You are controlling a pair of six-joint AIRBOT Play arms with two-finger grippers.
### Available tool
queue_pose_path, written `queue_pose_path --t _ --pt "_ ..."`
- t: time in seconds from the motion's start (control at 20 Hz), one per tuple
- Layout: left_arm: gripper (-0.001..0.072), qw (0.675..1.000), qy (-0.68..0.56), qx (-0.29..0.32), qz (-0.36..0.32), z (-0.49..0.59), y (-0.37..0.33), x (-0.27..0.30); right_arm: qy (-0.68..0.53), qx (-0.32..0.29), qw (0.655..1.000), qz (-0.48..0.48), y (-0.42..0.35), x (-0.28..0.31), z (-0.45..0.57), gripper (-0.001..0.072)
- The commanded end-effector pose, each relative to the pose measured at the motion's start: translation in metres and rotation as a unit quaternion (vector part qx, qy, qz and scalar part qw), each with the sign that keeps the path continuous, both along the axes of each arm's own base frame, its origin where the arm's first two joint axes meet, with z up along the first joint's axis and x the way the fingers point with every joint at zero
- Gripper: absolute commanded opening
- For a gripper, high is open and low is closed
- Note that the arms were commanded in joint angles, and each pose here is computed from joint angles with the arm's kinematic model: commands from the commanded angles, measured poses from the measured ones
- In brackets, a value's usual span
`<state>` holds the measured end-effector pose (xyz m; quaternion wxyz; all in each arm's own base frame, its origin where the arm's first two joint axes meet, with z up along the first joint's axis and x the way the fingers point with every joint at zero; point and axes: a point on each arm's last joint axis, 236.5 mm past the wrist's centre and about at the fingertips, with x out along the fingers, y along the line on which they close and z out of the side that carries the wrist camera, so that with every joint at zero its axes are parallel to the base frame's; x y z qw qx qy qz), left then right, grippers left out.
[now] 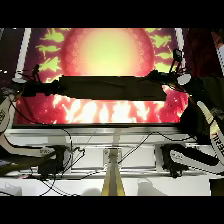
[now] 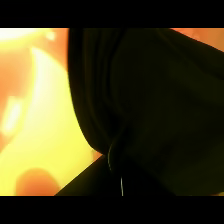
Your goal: Fold the clothes and pants, and hang the long-sleeved shirts on hangers.
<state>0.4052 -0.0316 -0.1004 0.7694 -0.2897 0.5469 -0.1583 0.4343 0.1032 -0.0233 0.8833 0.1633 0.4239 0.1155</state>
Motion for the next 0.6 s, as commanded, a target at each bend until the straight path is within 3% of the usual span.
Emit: queue_pose_path --t 0.0,0.05,0.3,0.55 --pt "0.0008 0.997 -0.040 -0.012 -0.059 0.026 -0.029 0.011 -0.035 -0.008 0.998 0.050 0.038 0.006 0.020 0.0091" --pt "0.0008 0.995 -0.053 -0.010 -0.081 0.043 -0.033 0.012 -0.042 -0.007 0.997 0.063 0.051 0.007 0.026 0.0013" --pt "0.0007 0.977 -0.138 0.099 -0.128 0.154 -0.011 0.006 -0.020 0.030 0.994 0.101 0.123 0.012 0.024 0.0013" --pt "0.0008 0.953 -0.218 0.182 -0.105 0.236 -0.001 -0.023 0.081 0.081 0.978 0.173 0.253 -0.023 -0.022 0.0013"
